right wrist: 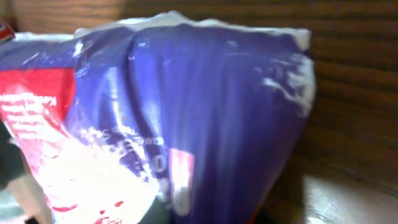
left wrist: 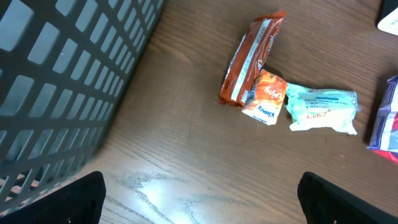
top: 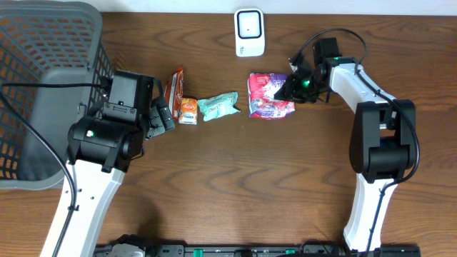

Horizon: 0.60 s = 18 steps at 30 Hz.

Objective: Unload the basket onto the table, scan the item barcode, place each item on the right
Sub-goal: 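Grasp the purple-red pad pack with the right gripper and lift it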

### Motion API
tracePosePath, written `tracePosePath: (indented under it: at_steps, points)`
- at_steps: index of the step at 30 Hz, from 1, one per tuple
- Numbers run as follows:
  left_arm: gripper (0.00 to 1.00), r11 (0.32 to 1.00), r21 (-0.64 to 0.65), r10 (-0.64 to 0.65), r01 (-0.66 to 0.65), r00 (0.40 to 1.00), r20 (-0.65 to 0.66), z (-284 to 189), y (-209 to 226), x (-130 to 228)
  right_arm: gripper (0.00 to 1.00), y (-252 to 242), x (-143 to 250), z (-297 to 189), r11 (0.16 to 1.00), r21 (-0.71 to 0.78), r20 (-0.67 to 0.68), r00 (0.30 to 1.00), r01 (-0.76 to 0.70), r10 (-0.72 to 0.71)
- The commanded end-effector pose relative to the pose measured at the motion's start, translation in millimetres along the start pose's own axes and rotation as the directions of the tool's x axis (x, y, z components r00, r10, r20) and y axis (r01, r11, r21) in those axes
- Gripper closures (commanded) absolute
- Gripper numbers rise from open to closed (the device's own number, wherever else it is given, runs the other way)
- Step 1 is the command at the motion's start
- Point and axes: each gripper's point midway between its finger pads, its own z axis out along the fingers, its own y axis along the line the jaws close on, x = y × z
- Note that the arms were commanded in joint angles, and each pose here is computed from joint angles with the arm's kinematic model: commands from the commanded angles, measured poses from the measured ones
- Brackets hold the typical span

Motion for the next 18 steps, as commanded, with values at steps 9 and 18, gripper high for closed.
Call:
tracePosePath:
  at_steps: [9, 18]
  points:
    - [0.02, 1.000, 0.002, -0.019, 0.019, 1.000, -0.005, 0, 0, 0, 0.99, -30, -33, -128, 0.763, 0.632, 0.243, 0.970, -0.137, -0.027]
    - [0.02, 1.000, 0.002, -0.019, 0.019, 1.000, -0.004, 0, 0, 0, 0.99, -21, -9, -173, 0.225, 0.946, 0.286, 0.929, -0.234, -0.234]
